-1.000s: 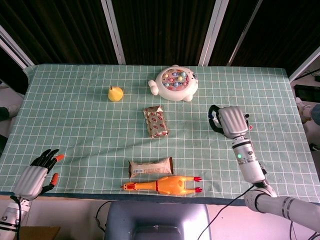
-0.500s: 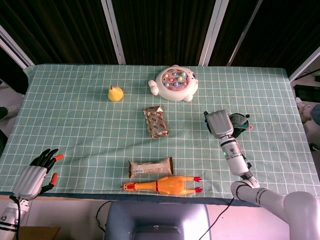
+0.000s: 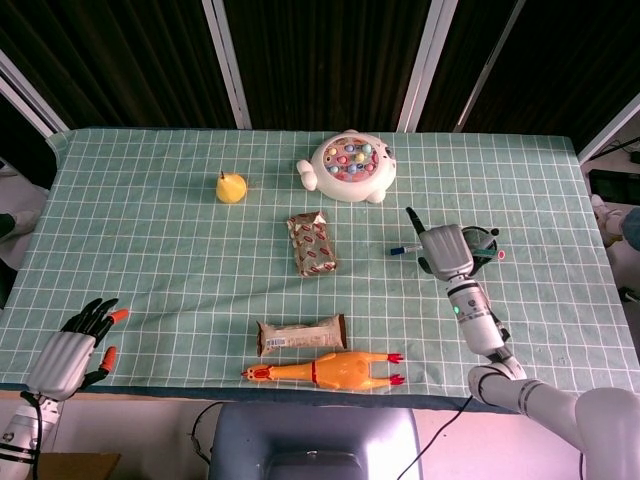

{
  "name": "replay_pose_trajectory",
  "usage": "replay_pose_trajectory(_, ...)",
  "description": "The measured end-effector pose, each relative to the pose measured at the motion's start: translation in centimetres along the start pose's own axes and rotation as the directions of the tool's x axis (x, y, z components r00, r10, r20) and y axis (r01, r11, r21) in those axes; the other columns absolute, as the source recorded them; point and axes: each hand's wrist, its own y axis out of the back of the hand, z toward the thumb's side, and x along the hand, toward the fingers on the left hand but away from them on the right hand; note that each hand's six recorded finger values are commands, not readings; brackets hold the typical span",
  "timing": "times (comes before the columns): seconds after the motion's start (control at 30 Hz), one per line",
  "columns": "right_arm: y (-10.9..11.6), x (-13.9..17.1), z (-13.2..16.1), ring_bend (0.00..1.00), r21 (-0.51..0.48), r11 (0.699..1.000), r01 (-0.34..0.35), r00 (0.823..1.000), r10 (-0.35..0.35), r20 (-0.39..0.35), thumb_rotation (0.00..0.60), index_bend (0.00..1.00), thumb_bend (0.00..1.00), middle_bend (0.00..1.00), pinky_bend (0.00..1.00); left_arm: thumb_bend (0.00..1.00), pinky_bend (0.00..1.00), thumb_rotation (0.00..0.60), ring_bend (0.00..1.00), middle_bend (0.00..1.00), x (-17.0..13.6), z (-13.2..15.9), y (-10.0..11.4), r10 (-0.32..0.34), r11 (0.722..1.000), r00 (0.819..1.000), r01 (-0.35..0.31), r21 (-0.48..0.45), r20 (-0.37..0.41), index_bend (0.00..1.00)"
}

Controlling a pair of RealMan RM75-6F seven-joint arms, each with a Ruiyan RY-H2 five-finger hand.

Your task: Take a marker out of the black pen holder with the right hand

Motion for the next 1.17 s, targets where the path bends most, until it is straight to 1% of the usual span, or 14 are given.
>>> replay_pose_trajectory(0.07,0.9,0.4,-0.4,0.99,-0.047,0.999,0.021,1.000,-0.020,0.004,0.600,0.19,0.32,1.00,0.92,0.54,0.23,0.600,0.01,0.08,0.1,0.0,-0.1,-0.004,1.000,1.000,0.004,0.003,0.001,0.20)
replay_pose_trajectory(0.13,2.4,1.4,-0.8,0.94,-0.125,0.990,0.063,0.998,-0.063,0.004,0.600,0.30,0.32,0.95,0.89,0.54,0.23,0.600,0.01,0.08,0.1,0.1,-0.3,-0.010,1.000,1.000,0.010,0.008,0.001,0.20)
replay_pose_trajectory(0.17,3.1,2.0,-1.0,0.91,-0.162,0.983,0.084,0.996,-0.085,0.002,0.600,0.33,0.32,0.93,0.87,0.54,0.23,0.600,0.01,0.08,0.2,0.1,-0.3,-0.012,1.000,1.000,0.012,0.010,0.000,0.20)
replay_pose_trajectory(0.23,5.0,3.8,-1.7,0.82,-0.238,0.962,0.132,0.991,-0.136,-0.003,0.600,0.38,0.32,0.84,0.82,0.54,0.23,0.600,0.01,0.08,0.3,0.1,-0.4,-0.012,1.000,1.000,0.012,0.014,-0.001,0.20)
replay_pose_trajectory(0.27,5.7,4.8,-2.1,0.75,-0.261,0.954,0.149,0.988,-0.156,-0.004,0.600,0.39,0.32,0.77,0.78,0.54,0.23,0.600,0.01,0.08,0.3,0.1,-0.4,-0.012,1.000,1.000,0.012,0.016,-0.002,0.20)
replay_pose_trajectory(0.33,7.2,7.3,-3.3,0.60,-0.294,0.939,0.177,0.983,-0.184,0.005,0.600,0.38,0.32,0.64,0.67,0.54,0.23,0.600,0.01,0.08,0.3,0.1,-0.5,-0.013,1.000,1.000,0.013,0.019,-0.005,0.20)
replay_pose_trajectory(0.43,8.8,11.4,-5.5,0.40,-0.296,0.934,0.201,0.980,-0.196,0.045,0.600,0.35,0.32,0.46,0.47,0.54,0.23,0.600,0.01,0.08,0.4,0.0,-0.5,-0.010,1.000,1.000,0.010,0.023,-0.011,0.20)
replay_pose_trajectory(0.5,9.5,14.2,-7.0,0.29,-0.270,0.940,0.207,0.978,-0.191,0.085,0.600,0.31,0.32,0.37,0.36,0.54,0.23,0.600,0.01,0.08,0.5,0.0,-0.5,-0.009,1.000,1.000,0.010,0.025,-0.016,0.20)
replay_pose_trajectory(0.57,9.9,17.3,-8.9,0.19,-0.218,0.954,0.204,0.974,-0.177,0.138,0.600,0.26,0.32,0.29,0.27,0.54,0.23,0.600,0.01,0.08,0.5,0.0,-0.5,-0.008,1.000,1.000,0.009,0.027,-0.018,0.20)
replay_pose_trajectory(0.63,9.8,20.0,-10.2,0.11,-0.175,0.967,0.185,0.971,-0.153,0.184,0.600,0.21,0.32,0.21,0.24,0.54,0.23,0.600,0.01,0.08,0.5,0.0,-0.4,-0.003,1.000,1.000,0.004,0.029,-0.019,0.20)
replay_pose_trajectory(0.7,9.3,21.8,-11.0,0.07,-0.150,0.976,0.158,0.969,-0.124,0.214,0.600,0.16,0.32,0.14,0.23,0.54,0.23,0.600,0.01,0.08,0.4,0.0,-0.3,0.004,1.000,1.000,-0.003,0.030,-0.021,0.20)
replay_pose_trajectory(0.8,8.3,24.0,-11.9,0.05,-0.130,0.986,0.103,0.966,-0.068,0.251,0.600,0.11,0.32,0.08,0.23,0.54,0.23,0.600,0.01,0.08,0.4,-0.1,-0.3,0.009,1.000,1.000,-0.009,0.029,-0.025,0.20)
replay_pose_trajectory(0.87,7.9,24.8,-12.4,0.05,-0.131,0.988,0.076,0.964,-0.039,0.265,0.600,0.11,0.32,0.08,0.23,0.54,0.23,0.600,0.01,0.08,0.4,-0.1,-0.2,0.013,0.999,1.000,-0.012,0.030,-0.027,0.20)
replay_pose_trajectory(1.17,7.0,24.9,-12.4,0.05,-0.180,0.983,0.043,0.969,0.003,0.246,0.600,0.12,0.32,0.08,0.23,0.54,0.23,0.600,0.01,0.07,0.2,-0.3,0.1,0.038,0.999,0.999,-0.037,0.028,-0.038,0.20)
